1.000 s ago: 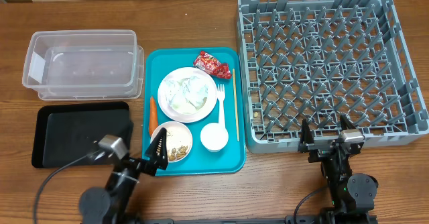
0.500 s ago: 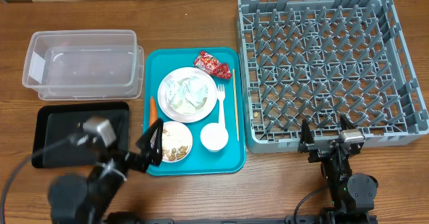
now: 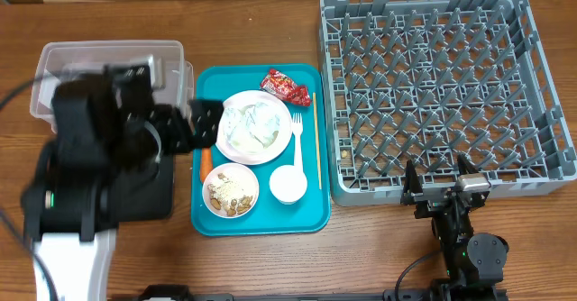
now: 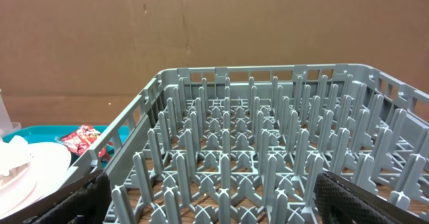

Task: Sort waste into correct bins and load items into the dishwasher
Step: 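Move the left gripper over the white plate toward the crumpled tissue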

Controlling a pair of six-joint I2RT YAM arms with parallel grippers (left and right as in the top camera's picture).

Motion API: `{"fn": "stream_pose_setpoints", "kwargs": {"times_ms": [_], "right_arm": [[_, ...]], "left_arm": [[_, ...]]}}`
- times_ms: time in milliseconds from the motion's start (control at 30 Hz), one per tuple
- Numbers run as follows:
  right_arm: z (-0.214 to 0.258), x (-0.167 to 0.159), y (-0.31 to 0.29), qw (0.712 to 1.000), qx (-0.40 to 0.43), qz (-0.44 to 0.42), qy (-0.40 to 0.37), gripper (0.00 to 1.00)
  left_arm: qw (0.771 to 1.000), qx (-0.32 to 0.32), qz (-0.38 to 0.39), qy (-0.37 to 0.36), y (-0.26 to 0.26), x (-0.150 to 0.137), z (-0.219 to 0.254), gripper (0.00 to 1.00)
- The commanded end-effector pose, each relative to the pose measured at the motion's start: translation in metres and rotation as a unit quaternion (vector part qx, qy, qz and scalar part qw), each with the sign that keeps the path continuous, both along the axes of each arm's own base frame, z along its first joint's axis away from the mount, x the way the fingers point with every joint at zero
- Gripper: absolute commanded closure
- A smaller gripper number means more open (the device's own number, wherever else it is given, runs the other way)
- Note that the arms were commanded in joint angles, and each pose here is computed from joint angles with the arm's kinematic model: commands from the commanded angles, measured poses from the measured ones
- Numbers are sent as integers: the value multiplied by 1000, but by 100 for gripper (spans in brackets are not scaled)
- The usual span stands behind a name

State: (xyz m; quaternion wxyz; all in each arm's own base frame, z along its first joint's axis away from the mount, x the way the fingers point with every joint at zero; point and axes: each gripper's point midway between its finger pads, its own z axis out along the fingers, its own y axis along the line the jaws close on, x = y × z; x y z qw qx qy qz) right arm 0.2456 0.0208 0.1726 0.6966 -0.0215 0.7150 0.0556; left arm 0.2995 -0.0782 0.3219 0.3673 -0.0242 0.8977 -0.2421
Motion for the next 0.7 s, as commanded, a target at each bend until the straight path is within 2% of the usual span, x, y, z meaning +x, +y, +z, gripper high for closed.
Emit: {"fn": "stream_pose_setpoints", "kwargs": {"times_ms": [0, 233, 400, 567, 633, 667], "right_arm": [[-2, 0, 0, 1000, -1, -1, -3, 0], [-2, 0, 0, 1000, -1, -1, -2, 0], [-2, 0, 0, 1000, -1, -1, -3, 0], [-2, 0, 0, 1000, -1, -1, -2, 0], [-2, 0, 0, 1000, -1, -1, -3, 0], [-2, 0, 0, 1000, -1, -1, -3, 0]], "left_arm": [[998, 29, -45, 43, -22, 20, -11, 0], [979, 44, -140, 141, -92, 38, -75, 0], [963, 60, -166, 204, -117, 46, -127, 0], [944, 20, -190, 270, -140, 46, -165, 1], [943, 21, -189, 273, -142, 52, -175, 30], [944, 24, -187, 271, -142, 56, -180, 38]]}}
